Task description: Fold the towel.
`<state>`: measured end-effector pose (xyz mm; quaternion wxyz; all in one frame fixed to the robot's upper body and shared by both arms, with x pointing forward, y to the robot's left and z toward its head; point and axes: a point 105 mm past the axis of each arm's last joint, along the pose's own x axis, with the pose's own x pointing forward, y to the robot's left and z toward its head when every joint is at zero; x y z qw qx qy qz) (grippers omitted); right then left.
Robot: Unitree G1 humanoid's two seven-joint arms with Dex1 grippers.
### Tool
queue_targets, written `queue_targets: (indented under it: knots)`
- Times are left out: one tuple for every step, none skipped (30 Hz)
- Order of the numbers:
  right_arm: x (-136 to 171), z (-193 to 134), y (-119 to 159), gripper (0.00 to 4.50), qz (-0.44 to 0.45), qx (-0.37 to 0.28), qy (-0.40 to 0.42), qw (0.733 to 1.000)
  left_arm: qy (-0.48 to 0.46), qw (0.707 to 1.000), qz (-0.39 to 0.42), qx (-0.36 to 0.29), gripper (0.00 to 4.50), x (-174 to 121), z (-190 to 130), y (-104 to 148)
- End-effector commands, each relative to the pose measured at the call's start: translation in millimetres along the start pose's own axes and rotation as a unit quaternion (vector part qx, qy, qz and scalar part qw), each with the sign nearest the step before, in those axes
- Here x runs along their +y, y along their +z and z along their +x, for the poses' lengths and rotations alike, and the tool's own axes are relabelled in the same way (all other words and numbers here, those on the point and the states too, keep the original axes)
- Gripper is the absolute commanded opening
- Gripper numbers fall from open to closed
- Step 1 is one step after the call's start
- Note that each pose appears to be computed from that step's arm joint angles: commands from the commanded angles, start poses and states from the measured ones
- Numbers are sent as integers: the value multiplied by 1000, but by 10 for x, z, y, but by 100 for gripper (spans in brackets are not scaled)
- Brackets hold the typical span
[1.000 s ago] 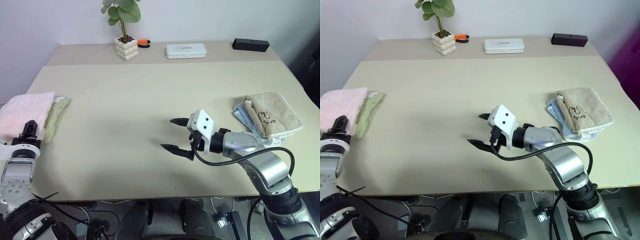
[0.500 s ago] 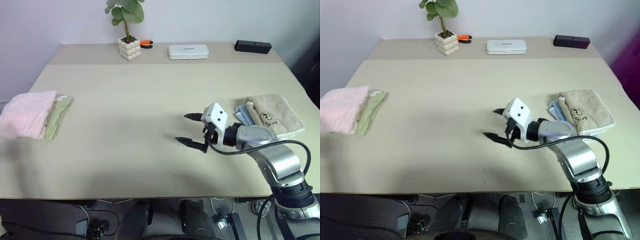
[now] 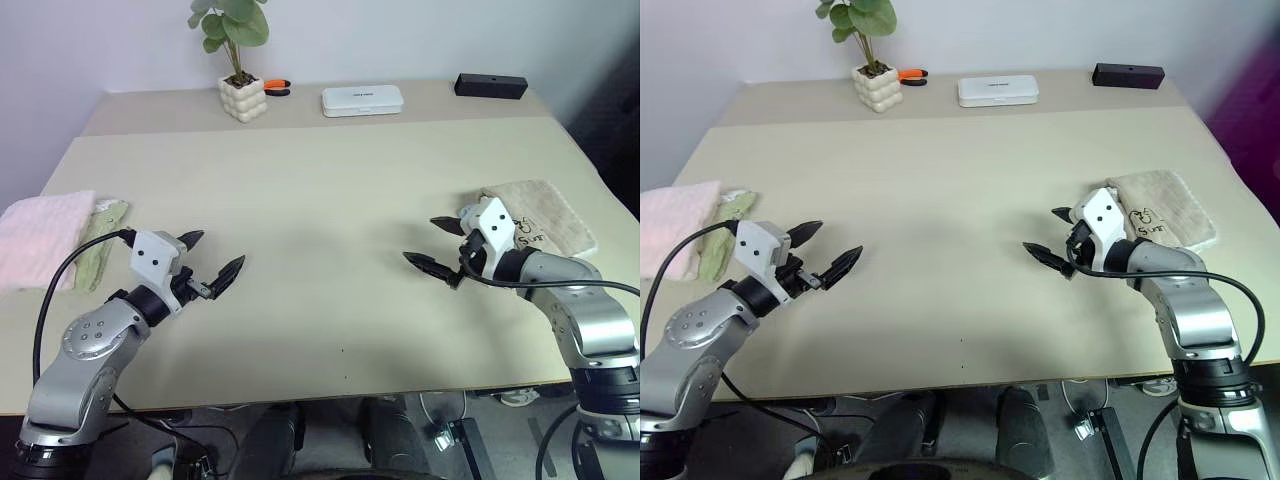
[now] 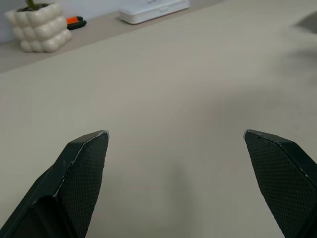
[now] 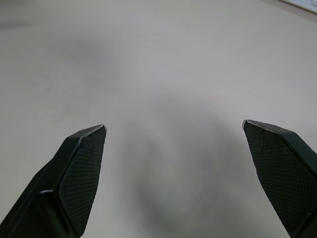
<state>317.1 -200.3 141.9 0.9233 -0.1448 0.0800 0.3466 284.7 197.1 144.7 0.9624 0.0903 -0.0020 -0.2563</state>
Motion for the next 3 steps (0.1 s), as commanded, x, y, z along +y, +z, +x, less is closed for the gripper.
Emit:
queue_targets:
  knots:
    - [-4, -85, 95, 450, -8, -17, -7, 1000, -12, 1000, 12, -8, 448, -35, 18, 20]
    - [-2, -80, 87, 450, -5, -16, -7, 1000, -12, 1000, 12, -8, 448, -46, 19, 7]
    - [-4, -73, 86, 450, -4, -15, -7, 1000, -10, 1000, 9, -9, 448, -56, 16, -3]
